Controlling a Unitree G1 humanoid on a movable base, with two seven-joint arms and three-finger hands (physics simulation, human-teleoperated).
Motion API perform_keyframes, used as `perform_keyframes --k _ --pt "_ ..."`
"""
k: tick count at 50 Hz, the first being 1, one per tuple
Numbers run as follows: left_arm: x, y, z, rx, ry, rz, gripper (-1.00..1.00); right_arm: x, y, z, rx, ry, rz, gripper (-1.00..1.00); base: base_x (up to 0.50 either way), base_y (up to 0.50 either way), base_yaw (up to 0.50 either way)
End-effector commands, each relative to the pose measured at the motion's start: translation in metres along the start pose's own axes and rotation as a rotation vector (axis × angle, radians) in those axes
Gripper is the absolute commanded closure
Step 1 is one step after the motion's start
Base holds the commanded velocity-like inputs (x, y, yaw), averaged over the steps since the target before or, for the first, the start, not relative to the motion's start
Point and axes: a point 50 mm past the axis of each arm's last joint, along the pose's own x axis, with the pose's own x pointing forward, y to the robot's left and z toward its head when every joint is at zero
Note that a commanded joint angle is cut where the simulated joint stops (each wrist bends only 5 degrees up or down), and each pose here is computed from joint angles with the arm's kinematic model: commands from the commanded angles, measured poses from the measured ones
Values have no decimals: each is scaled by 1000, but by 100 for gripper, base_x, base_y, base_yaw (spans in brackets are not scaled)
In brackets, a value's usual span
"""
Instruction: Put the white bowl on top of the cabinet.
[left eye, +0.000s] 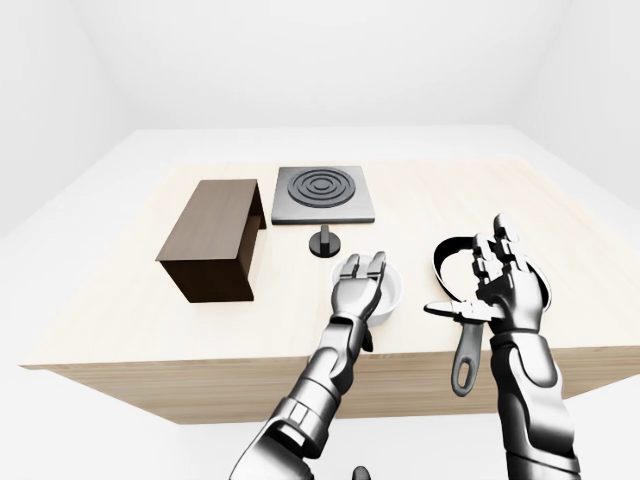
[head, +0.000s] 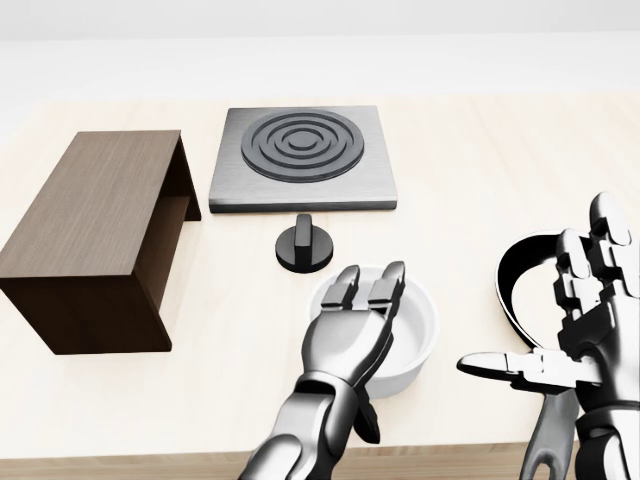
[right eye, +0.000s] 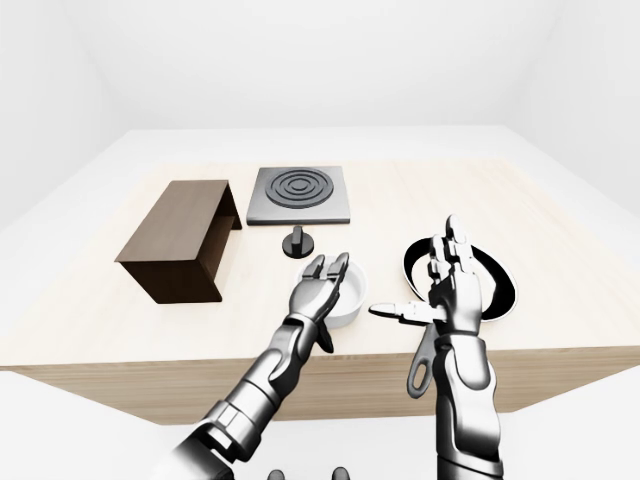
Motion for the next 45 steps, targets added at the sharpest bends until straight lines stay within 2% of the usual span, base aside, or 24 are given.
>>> perform_keyframes --k 1,9,15,16,18,45 --pt "4 -3 -4 -6 19 -11 -100 1 0 0 2 3 3 -100 0 0 0" --pt "3 -1 -2 -2 10 -8 -100 -1 0 0 4 2 4 -100 0 0 0" --pt "4 -5 -9 -25 46 -6 -100 -1 0 0 3 2 5 -100 0 0 0" --pt "5 -6 -10 -30 51 -6 -42 -1 0 0 3 2 5 -100 0 0 0" --pt "5 -6 -11 -32 56 -3 100 -2 0 0 3 2 5 -100 0 0 0" --pt "7 -4 -9 -8 39 -4 100 0 -2 2 11 3 -1 -100 0 0 0"
